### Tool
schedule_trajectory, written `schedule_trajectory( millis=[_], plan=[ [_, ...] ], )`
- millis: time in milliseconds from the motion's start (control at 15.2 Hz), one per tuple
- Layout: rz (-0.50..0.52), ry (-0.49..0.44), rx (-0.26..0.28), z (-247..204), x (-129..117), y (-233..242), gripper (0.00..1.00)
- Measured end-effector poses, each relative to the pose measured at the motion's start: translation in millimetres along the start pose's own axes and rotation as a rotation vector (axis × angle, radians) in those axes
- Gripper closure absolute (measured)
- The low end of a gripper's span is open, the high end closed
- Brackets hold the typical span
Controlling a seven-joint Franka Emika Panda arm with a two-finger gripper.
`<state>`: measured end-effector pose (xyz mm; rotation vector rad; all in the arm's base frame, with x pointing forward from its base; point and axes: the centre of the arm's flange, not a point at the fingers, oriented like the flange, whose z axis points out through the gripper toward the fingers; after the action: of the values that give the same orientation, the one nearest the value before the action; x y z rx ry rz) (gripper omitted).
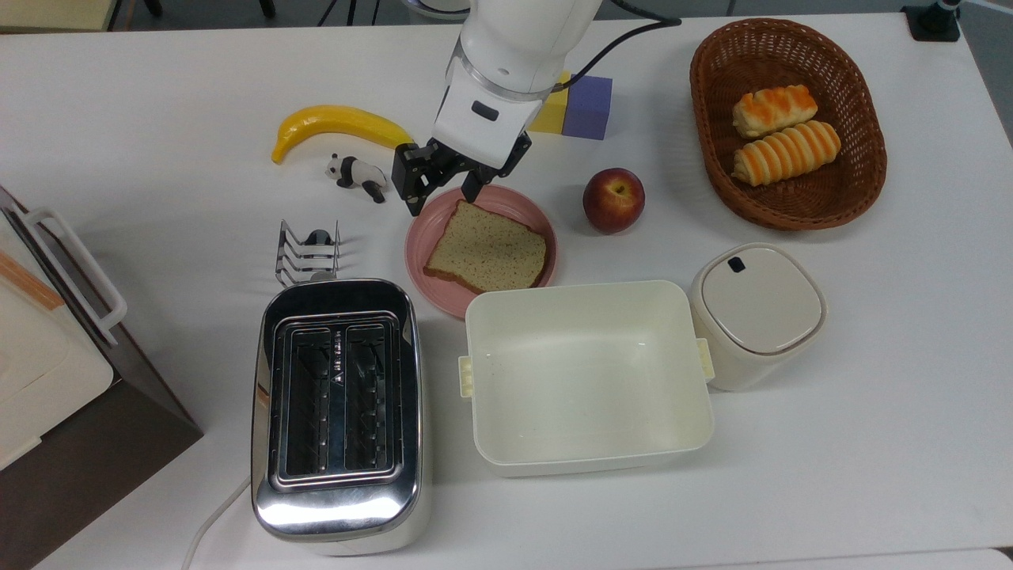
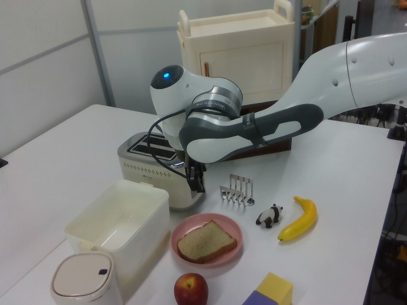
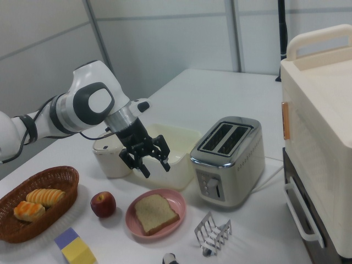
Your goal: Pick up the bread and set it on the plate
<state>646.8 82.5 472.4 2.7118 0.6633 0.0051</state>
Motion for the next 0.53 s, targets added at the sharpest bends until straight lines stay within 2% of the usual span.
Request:
schedule_trajectory(
  millis=[66,198,527],
  plan=[
    [0.003,0.000,0.000,-0.1,-0.1,0.5,0.21],
    [0.035,0.006,-0.003,-3.6,-0.8,3.8,0.01],
    [0.233,0.091,-0.016,-53.2,-9.7,40.4,0.00]
  ],
)
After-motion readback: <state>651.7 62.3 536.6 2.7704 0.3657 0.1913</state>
